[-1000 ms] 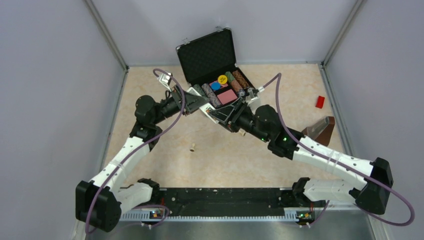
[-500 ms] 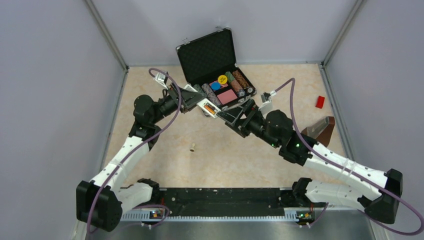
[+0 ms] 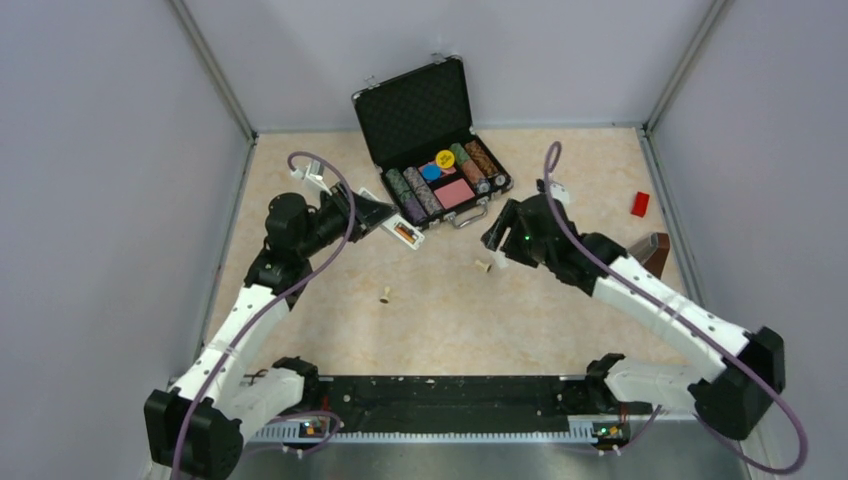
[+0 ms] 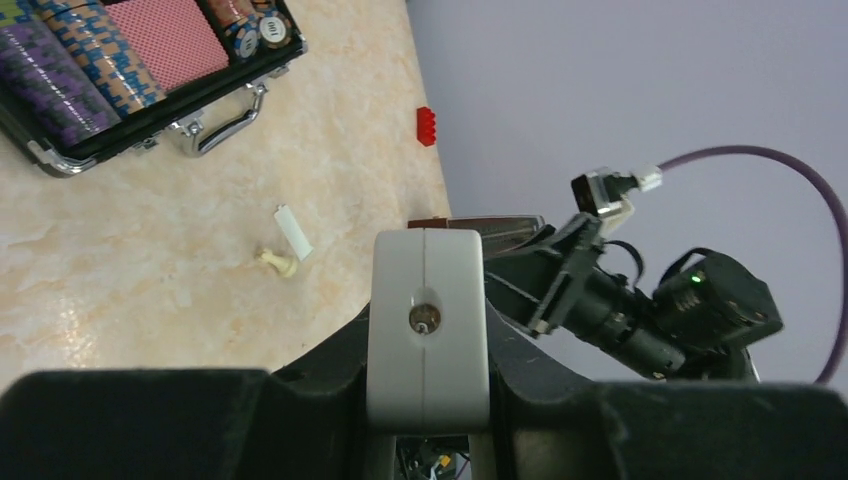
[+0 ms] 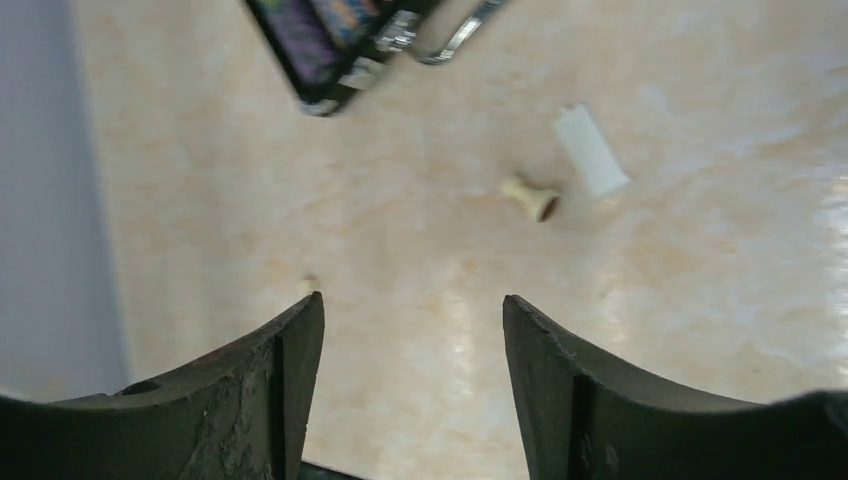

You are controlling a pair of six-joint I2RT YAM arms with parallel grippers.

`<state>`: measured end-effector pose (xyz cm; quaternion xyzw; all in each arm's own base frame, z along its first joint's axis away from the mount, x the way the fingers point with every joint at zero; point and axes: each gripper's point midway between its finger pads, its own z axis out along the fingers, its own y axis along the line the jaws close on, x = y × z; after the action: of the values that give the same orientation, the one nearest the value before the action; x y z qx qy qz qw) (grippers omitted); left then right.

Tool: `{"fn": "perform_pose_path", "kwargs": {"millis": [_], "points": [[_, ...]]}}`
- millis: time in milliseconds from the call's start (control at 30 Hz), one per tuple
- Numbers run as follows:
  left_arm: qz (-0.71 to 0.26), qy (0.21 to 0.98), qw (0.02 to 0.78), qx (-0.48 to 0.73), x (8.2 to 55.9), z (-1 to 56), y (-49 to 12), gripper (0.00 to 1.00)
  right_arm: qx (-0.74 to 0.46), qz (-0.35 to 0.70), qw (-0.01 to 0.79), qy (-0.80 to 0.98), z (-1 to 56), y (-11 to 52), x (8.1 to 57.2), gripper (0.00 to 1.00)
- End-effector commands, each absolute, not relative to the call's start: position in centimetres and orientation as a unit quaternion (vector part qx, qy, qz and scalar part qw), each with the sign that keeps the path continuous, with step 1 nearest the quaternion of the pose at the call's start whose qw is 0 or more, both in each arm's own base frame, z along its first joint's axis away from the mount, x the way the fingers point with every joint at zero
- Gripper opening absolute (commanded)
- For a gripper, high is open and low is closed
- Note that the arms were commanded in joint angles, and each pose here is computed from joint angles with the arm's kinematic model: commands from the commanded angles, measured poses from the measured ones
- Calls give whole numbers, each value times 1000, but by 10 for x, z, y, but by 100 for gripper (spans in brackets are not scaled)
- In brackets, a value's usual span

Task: Load the batteries into the remote control
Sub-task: Place the remote control at the center of the board.

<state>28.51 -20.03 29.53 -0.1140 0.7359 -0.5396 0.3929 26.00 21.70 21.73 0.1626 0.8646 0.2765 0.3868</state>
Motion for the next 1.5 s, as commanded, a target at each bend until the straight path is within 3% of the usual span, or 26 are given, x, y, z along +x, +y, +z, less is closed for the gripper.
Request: {"fn": "perform_pose_path", "kwargs": {"millis": [0,200,433,800,1133,1467], "points": [[-520,731,431,-102,285,305,-191,0,72,117,359,923,168,182,274,64],[-518,734,428,-104,284,301,-190,0,5,43,295,954,117,176,308,66],[-517,737,422,-105,284,295,-190,0,-12,26,262,965,81,177,318,50],[-527,741,405,-96,285,284,-195,0,-120,8,210,970,42,180,316,53],[-544,785,294,-22,267,232,-231,0,-145,5,188,971,22,182,319,50],[-535,808,243,-29,260,181,-262,0,-144,25,151,978,12,178,307,38]]}}
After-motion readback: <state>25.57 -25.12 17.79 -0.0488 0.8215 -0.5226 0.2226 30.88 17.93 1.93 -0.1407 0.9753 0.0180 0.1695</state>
